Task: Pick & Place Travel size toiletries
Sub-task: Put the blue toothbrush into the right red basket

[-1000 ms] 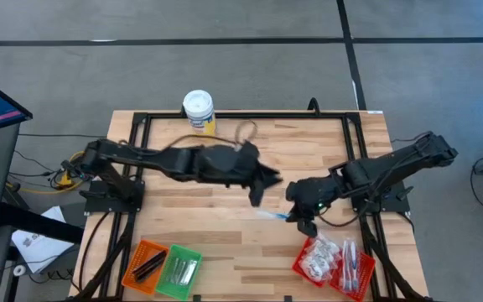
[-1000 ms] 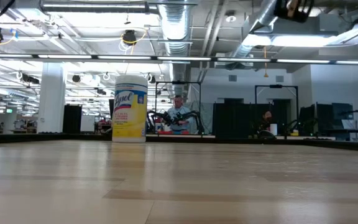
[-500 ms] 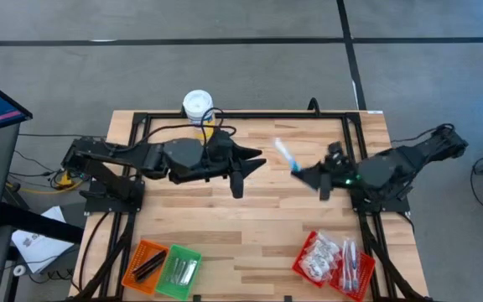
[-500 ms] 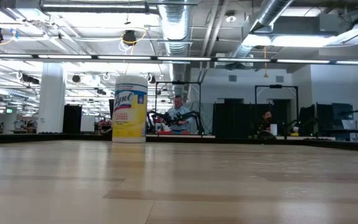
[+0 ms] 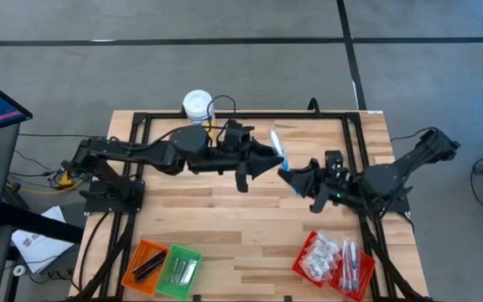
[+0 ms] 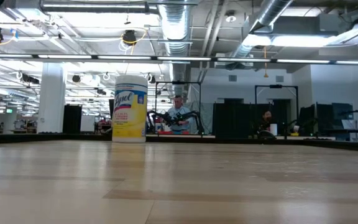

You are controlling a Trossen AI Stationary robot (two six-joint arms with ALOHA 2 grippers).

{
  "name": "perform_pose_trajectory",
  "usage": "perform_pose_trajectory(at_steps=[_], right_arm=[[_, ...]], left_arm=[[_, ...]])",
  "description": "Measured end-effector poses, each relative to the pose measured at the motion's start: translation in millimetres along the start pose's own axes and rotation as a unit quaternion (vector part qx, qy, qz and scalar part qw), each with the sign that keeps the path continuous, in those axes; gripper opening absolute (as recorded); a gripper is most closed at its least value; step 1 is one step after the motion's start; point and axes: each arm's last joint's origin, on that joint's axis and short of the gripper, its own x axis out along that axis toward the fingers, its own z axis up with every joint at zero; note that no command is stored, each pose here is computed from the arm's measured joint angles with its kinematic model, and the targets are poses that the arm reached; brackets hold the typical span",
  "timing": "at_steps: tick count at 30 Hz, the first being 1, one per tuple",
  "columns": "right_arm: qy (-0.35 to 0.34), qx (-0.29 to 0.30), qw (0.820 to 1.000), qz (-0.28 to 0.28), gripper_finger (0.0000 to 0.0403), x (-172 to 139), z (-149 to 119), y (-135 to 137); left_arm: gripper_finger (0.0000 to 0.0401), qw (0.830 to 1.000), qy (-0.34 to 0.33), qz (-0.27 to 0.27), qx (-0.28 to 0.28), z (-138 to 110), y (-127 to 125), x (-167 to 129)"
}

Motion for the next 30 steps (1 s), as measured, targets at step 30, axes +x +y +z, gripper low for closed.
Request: perform_pose_trajectory(at_steps=[30], right_arm=[[0.145,0.122,0.976,0.107,0.0147,11.4,-2.6,-6.5]], left_arm=[[0.001,0.988,0.126,-0.082,-0.043,-20.8,-12.6,-4.3]])
